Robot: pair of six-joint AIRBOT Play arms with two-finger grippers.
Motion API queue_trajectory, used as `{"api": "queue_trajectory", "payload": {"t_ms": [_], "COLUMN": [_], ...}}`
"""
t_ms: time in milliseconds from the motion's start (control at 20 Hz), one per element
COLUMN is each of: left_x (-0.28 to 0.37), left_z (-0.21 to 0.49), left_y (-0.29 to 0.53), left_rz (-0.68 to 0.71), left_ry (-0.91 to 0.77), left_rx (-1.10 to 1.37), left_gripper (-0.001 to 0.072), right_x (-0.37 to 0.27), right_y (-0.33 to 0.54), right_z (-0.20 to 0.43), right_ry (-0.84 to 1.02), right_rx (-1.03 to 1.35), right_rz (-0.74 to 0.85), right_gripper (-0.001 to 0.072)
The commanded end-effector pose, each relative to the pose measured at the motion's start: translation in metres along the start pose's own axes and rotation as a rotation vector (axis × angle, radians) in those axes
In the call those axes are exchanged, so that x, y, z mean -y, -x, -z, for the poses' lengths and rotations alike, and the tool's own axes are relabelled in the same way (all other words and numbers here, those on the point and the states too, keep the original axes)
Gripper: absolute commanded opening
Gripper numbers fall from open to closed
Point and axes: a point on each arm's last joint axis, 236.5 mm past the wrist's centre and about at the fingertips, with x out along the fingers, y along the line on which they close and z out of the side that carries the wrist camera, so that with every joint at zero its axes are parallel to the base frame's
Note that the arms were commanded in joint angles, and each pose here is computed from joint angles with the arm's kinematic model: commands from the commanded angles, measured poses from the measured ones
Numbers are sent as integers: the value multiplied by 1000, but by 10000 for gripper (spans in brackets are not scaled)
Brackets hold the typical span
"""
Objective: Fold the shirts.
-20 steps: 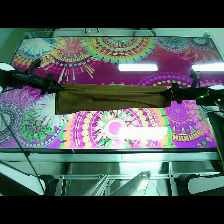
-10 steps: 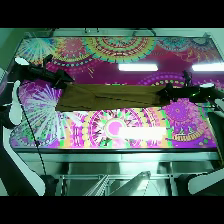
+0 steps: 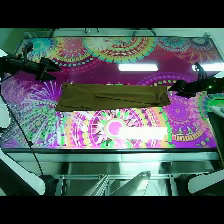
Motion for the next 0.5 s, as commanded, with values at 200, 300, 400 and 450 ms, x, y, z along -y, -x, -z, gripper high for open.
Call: {"api": "queue_trajectory", "payload": {"t_ms": [200,300,400,450], "left_x": [38,50,61,67], "left_z": [37,55,69,75], "left_y": [-58,-86,-118,-137], "left_rz": [17,23,22,21], "left_ry": [-12,-40,-71,-103], "left_rx": [-109,-162,-192,-198], "left_gripper": [694,692,378,145], "right_x": [-41,-47,-49,-52], "right_y": [-59,-67,-66,-62], "right_z": [32,42,44,42], "right_ry": [-79,-96,-100,-93], "right_rx": [-152,-193,-202,-204], "right_rz": [-187,-220,-232,-248], "right_gripper": [566,324,28,28]}}
